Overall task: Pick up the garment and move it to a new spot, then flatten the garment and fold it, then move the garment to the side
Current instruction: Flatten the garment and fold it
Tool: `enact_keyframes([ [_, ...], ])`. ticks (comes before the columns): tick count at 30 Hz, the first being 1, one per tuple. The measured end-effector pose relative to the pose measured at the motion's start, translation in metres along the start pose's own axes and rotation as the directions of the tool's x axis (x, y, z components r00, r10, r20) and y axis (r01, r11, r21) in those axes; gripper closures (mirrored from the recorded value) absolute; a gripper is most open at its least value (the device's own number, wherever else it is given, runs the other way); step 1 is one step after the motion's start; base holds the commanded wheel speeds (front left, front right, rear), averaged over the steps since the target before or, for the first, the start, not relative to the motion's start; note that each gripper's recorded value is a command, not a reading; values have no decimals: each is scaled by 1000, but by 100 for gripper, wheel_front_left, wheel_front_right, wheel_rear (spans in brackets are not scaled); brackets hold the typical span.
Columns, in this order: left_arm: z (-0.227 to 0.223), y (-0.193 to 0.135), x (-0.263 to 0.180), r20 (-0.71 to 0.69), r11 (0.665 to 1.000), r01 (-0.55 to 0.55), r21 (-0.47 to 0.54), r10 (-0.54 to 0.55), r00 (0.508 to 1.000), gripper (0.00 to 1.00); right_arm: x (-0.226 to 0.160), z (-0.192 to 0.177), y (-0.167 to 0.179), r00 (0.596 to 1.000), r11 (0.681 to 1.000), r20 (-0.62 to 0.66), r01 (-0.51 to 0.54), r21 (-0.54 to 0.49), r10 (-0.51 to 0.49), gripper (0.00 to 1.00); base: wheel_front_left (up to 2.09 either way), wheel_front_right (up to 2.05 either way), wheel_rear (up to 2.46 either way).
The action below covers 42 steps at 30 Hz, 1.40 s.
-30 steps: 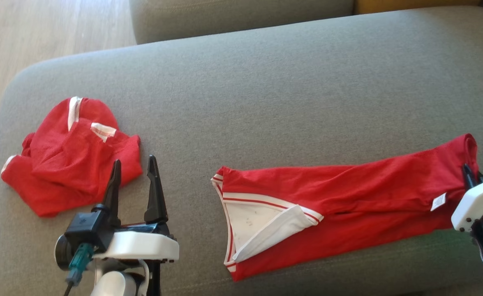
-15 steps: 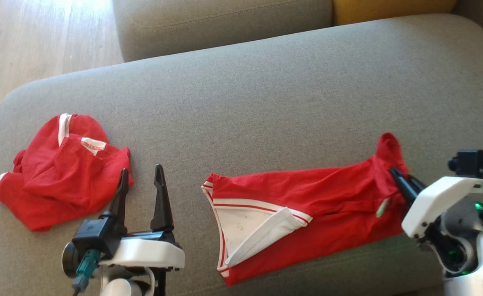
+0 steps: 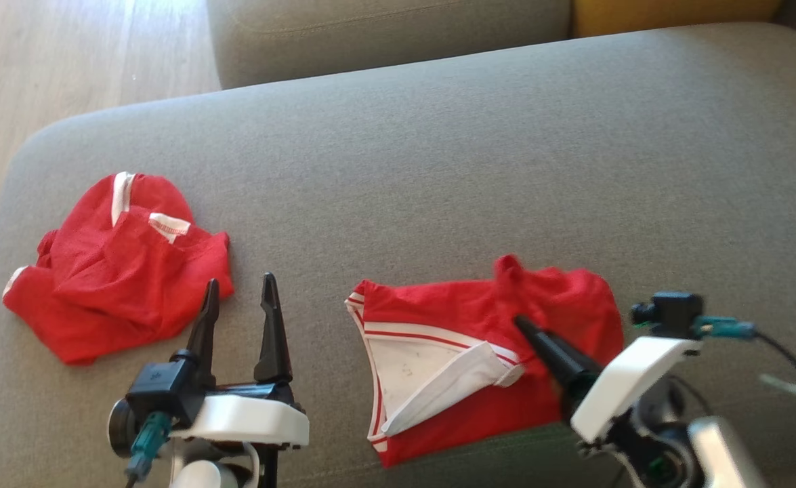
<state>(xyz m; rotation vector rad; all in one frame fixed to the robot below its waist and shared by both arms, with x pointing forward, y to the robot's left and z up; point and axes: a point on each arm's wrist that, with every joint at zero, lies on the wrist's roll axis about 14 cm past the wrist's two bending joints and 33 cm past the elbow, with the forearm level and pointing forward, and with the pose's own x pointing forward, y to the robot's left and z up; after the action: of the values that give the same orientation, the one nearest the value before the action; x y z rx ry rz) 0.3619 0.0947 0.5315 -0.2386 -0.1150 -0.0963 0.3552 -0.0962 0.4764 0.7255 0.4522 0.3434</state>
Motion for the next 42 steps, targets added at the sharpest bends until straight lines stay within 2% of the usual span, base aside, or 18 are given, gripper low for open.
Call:
enact_keyframes([
  [3, -2, 2, -2, -7, 1000, -8, 1, 8, 1000, 0, 9, -16, 13, 999, 999, -29, -45, 25, 46, 100, 0, 0, 0],
  [16, -11, 17, -6, -39, 998, -57, 2, 57, 998, 0, 42, -57, 30, 989, 991, -99, -99, 93, 108, 100, 0, 0, 0],
  [30, -17, 28, -5, -57, 996, -89, 10, 90, 994, 0, 61, -90, 31, 976, 990, -188, -92, 104, 110, 98, 0, 0, 0],
  [32, -18, 28, -3, -57, 996, -87, 11, 88, 994, 0, 61, -95, 28, 974, 991, -200, -83, 105, 103, 0, 0, 0, 0],
  [42, -19, 23, -1, -60, 997, -72, 10, 73, 996, 0, 72, -68, 36, 987, 987, -106, -109, 120, 122, 0, 0, 0, 0],
])
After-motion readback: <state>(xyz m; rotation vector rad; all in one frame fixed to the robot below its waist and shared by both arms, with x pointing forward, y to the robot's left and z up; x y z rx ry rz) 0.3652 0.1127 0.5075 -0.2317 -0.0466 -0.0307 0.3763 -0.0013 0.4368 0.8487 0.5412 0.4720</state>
